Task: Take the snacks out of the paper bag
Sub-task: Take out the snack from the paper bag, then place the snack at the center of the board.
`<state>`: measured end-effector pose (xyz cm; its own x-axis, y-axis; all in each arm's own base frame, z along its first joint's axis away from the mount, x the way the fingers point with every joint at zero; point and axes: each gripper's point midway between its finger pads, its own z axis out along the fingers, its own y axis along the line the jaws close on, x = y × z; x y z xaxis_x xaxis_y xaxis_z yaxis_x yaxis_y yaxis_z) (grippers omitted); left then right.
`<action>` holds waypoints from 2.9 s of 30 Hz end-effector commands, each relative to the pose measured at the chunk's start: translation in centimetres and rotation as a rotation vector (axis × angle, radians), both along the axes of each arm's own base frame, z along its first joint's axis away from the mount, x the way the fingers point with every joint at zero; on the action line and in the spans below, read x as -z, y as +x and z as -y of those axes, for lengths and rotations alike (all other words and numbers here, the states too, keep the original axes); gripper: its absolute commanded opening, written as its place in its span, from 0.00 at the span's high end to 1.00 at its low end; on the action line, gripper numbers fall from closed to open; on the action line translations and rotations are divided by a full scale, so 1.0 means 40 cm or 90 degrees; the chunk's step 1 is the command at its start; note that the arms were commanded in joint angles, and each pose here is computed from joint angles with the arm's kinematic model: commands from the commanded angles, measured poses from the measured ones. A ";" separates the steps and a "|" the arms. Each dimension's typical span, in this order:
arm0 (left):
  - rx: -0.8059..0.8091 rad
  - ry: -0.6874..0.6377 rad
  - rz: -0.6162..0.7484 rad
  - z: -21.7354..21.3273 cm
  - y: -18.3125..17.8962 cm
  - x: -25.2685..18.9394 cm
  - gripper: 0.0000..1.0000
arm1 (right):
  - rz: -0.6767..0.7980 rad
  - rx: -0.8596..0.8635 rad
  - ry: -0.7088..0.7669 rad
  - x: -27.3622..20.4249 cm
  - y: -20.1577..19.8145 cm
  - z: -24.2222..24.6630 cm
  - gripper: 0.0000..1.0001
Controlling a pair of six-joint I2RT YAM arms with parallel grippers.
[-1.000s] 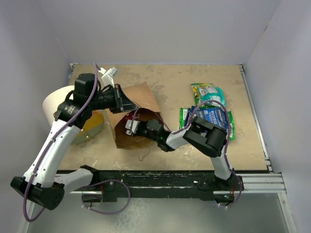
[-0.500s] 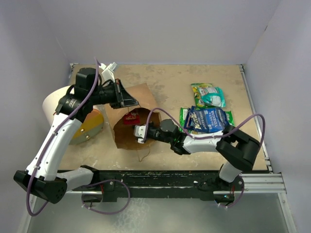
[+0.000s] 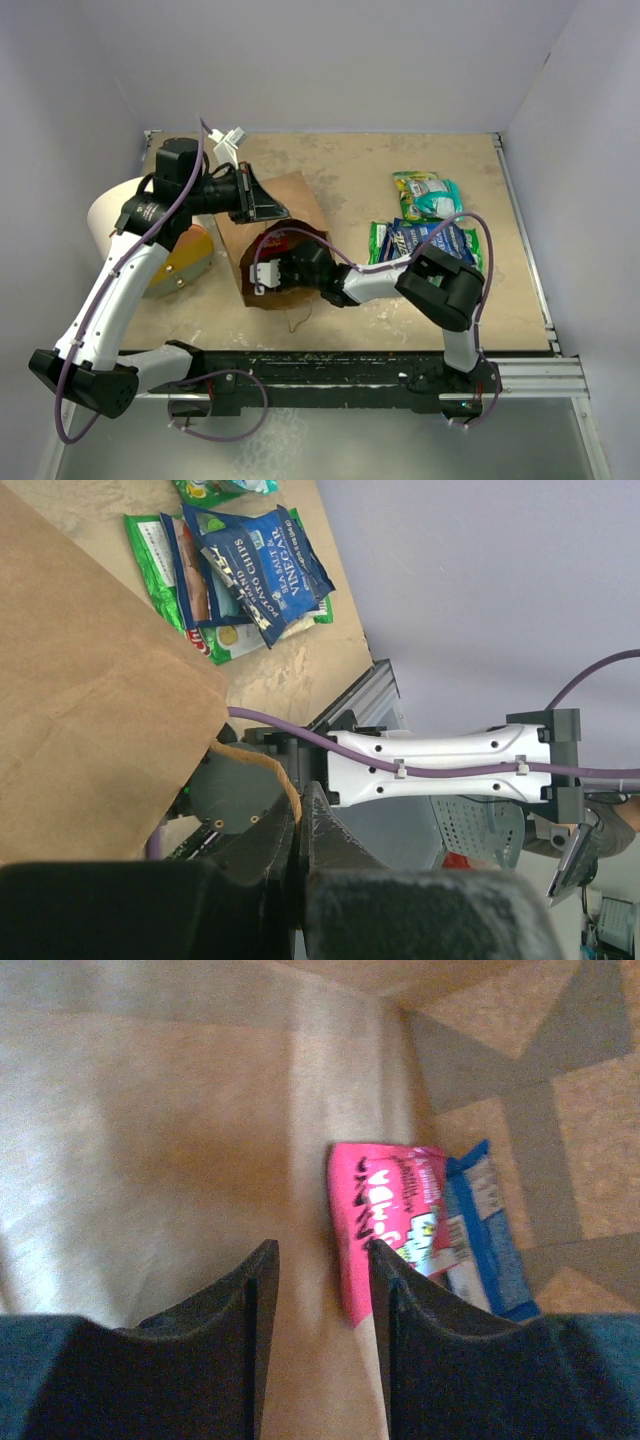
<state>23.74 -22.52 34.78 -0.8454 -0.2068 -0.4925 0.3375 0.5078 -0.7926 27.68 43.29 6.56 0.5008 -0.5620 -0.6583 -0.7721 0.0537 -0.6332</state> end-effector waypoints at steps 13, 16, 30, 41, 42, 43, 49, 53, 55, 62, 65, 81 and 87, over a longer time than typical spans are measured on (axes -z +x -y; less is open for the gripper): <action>0.041 -0.038 0.032 0.016 -0.012 -0.051 1.00 | 0.125 0.095 -0.031 -0.028 0.167 -0.073 0.41; 0.042 -0.041 0.033 0.017 -0.013 -0.055 1.00 | 0.137 0.106 -0.038 -0.025 0.189 -0.072 0.39; 0.034 -0.039 0.032 0.008 -0.029 -0.061 1.00 | 0.173 0.200 -0.003 -0.063 0.352 -0.079 0.78; -0.007 -0.016 0.060 -0.006 0.005 -0.075 1.00 | 0.088 0.103 0.029 -0.113 0.210 -0.035 1.00; -0.010 -0.014 0.065 -0.007 0.008 -0.079 1.00 | 0.073 0.090 0.036 -0.115 0.185 -0.028 1.00; -0.015 -0.012 0.069 -0.010 0.013 -0.083 1.00 | 0.058 0.076 0.044 -0.118 0.159 -0.023 1.00; -0.029 -0.014 0.085 -0.018 0.034 -0.098 1.00 | -0.032 -0.017 0.079 -0.141 -0.018 0.010 1.00; -0.029 -0.022 0.086 -0.015 0.040 -0.104 1.00 | -0.050 -0.005 0.119 -0.186 -0.061 0.042 1.00; -0.026 -0.031 0.083 -0.010 0.040 -0.106 1.00 | -0.046 0.014 0.122 -0.194 -0.051 0.053 1.00; -0.010 -0.051 0.074 0.003 0.040 -0.107 1.00 | -0.043 0.042 0.143 -0.190 0.004 0.009 1.00; -0.025 -0.039 0.066 -0.002 0.053 -0.095 1.00 | -0.045 -0.017 0.158 -0.235 -0.049 0.020 1.00; -0.081 -0.003 0.029 -0.024 0.100 -0.049 1.00 | -0.045 0.261 0.415 -0.723 -0.133 0.448 1.00; -0.080 -0.002 0.031 -0.028 0.090 -0.053 1.00 | -0.063 0.829 0.448 -0.663 0.083 0.740 1.00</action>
